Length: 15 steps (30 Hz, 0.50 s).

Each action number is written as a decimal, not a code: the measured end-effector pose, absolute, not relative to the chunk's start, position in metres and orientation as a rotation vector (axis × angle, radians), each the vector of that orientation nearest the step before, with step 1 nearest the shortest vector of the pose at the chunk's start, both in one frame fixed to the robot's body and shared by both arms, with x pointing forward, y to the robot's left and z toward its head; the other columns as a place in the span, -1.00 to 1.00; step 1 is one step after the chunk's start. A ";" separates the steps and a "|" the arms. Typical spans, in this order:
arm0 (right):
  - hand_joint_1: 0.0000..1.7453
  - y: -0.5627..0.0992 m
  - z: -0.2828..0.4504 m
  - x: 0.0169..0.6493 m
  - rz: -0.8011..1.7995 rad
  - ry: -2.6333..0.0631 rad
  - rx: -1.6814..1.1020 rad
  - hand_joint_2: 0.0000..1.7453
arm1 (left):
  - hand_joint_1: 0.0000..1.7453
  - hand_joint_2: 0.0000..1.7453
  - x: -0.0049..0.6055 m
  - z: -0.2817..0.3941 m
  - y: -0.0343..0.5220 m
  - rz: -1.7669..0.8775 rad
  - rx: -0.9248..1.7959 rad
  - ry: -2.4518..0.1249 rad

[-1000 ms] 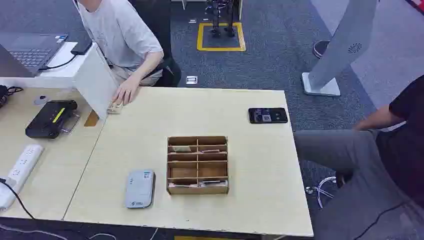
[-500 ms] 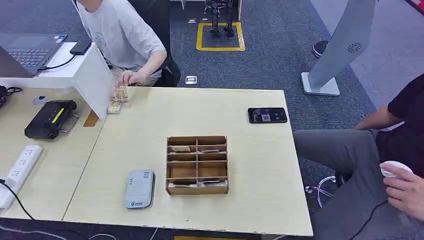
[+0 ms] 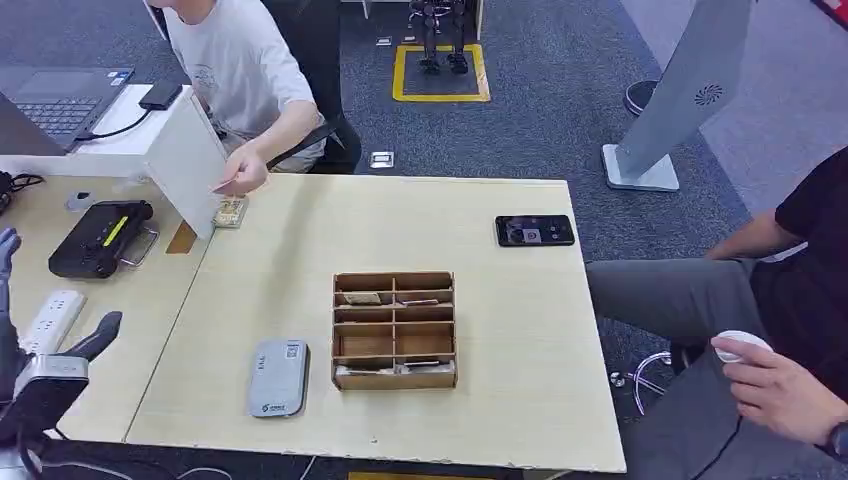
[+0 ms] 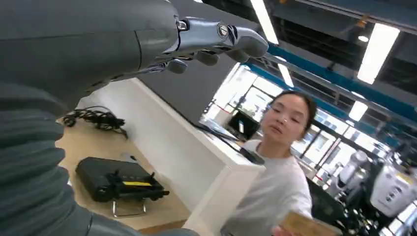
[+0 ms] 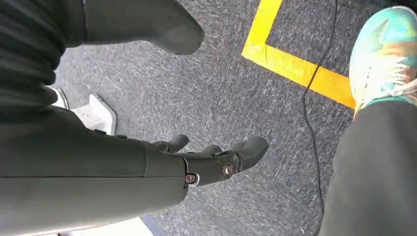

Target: Pass the card to the sensor for recognition and then transmit it.

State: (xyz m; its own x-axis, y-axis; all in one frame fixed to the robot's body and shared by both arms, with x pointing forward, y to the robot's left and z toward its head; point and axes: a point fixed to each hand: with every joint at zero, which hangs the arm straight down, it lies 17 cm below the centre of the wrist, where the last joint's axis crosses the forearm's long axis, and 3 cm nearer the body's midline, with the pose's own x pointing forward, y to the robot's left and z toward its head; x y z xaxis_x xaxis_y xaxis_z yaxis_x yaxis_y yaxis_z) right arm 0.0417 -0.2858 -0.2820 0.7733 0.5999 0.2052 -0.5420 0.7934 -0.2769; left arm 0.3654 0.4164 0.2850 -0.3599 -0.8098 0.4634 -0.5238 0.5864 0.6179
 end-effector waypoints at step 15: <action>-1.00 -0.277 -0.281 0.050 0.694 -0.308 -0.180 1.00 | -1.00 1.00 0.393 0.263 0.337 -0.935 1.163 -2.017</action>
